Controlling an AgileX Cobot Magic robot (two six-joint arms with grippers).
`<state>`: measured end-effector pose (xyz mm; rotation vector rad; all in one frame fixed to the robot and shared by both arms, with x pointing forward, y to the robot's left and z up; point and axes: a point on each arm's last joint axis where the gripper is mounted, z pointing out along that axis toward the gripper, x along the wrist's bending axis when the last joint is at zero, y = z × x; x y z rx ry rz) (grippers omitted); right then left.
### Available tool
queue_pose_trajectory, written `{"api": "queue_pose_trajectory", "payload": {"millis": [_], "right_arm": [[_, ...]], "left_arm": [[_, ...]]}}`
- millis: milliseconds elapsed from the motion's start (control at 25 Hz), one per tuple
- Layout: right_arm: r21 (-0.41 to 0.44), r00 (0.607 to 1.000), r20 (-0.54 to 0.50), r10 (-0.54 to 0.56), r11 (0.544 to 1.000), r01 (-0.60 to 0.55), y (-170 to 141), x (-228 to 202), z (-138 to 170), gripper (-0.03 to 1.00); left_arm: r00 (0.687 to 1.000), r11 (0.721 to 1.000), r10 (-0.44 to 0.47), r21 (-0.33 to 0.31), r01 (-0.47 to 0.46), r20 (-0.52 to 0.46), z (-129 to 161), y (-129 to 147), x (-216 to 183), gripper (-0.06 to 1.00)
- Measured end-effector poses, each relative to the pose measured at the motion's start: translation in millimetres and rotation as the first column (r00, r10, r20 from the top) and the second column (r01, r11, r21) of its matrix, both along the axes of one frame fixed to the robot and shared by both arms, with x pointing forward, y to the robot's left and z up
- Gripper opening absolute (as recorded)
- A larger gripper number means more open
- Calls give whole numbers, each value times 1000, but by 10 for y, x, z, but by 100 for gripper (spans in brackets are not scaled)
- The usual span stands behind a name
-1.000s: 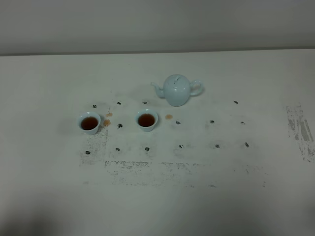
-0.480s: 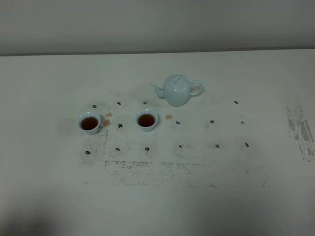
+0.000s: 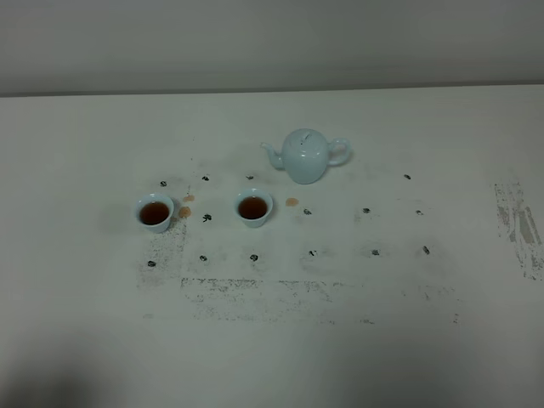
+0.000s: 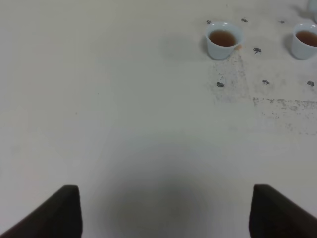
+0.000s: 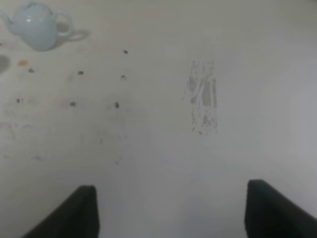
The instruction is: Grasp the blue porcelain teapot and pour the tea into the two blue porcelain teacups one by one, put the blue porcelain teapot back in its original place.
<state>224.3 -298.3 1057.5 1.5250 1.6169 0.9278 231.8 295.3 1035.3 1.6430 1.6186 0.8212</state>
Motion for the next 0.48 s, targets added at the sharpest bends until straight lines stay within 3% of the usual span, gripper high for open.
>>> {"api": "queue_pose_trajectory", "payload": {"millis": [480], "right_arm": [[-1, 1000, 0, -1, 1000, 1, -1, 0, 0, 59]], "left_arm": [[1000, 1000, 0, 0, 0, 0, 0, 0, 0, 66]]}}
